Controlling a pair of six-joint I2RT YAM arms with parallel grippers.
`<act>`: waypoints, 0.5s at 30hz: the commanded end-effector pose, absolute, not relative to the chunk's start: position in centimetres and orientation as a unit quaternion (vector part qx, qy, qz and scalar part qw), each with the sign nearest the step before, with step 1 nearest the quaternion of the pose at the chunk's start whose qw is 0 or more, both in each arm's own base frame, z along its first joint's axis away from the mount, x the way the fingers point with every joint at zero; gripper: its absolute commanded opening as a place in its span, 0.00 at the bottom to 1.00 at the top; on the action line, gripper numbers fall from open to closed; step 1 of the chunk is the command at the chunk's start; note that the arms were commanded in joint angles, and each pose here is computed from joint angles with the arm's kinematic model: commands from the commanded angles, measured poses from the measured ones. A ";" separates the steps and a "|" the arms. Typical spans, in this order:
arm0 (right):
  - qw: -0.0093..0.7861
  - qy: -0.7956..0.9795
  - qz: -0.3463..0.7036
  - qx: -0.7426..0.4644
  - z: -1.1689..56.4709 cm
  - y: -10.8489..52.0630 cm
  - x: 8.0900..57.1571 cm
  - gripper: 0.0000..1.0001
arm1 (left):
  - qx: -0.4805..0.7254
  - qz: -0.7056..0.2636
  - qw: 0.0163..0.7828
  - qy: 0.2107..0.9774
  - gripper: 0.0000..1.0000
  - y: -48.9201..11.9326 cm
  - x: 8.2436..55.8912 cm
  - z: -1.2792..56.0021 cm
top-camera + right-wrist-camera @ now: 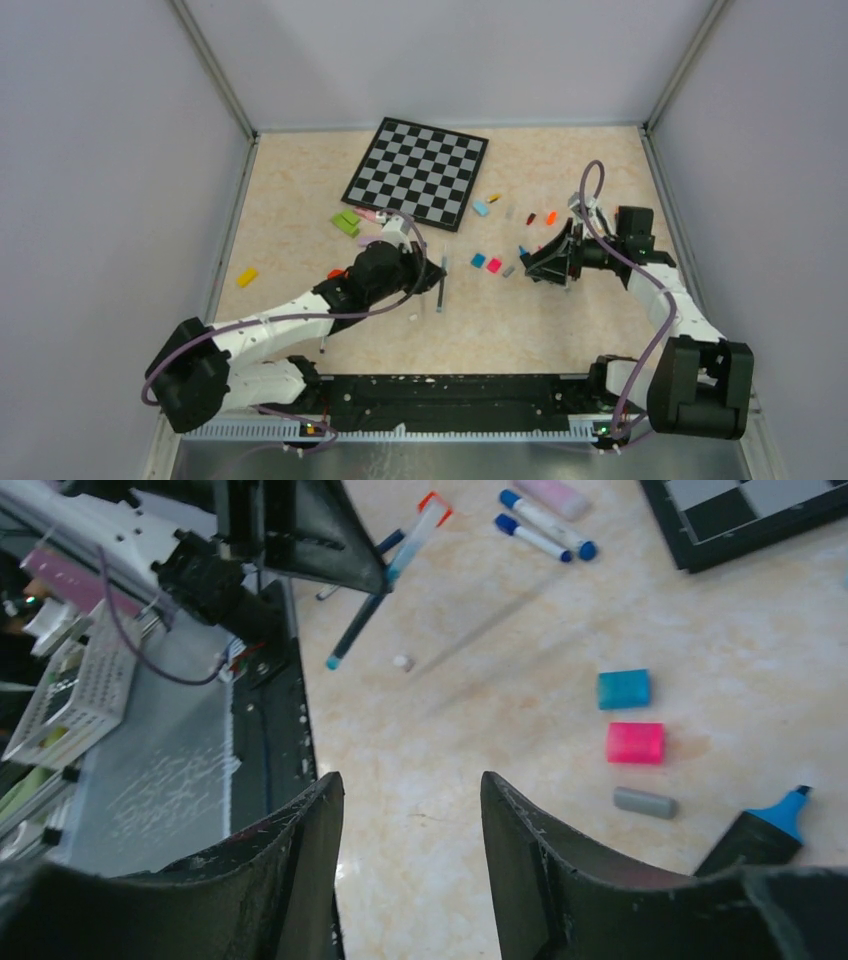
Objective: Open the pen caps
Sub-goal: Pick up the pen from the center of the board.
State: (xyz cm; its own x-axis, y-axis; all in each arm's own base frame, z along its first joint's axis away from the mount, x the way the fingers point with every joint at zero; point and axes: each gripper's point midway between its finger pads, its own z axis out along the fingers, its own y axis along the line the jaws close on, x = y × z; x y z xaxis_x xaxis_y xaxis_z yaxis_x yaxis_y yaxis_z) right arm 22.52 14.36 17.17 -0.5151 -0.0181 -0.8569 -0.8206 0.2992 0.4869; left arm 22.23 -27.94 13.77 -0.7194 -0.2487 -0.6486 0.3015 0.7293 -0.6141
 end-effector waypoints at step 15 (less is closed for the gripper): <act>0.390 0.701 0.530 -0.273 17.7 16.8 23.6 0.53 | 0.056 -0.551 0.498 0.667 0.00 -43.1 25.7 24.4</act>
State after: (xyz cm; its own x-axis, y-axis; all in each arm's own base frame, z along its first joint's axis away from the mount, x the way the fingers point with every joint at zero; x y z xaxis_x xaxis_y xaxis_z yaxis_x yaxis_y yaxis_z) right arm 21.92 16.90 17.30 -0.5832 0.0191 -0.8121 -0.7902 0.2182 0.5726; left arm 24.91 -41.40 19.01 -0.6039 -0.3496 -0.7163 0.5547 0.4609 -0.6927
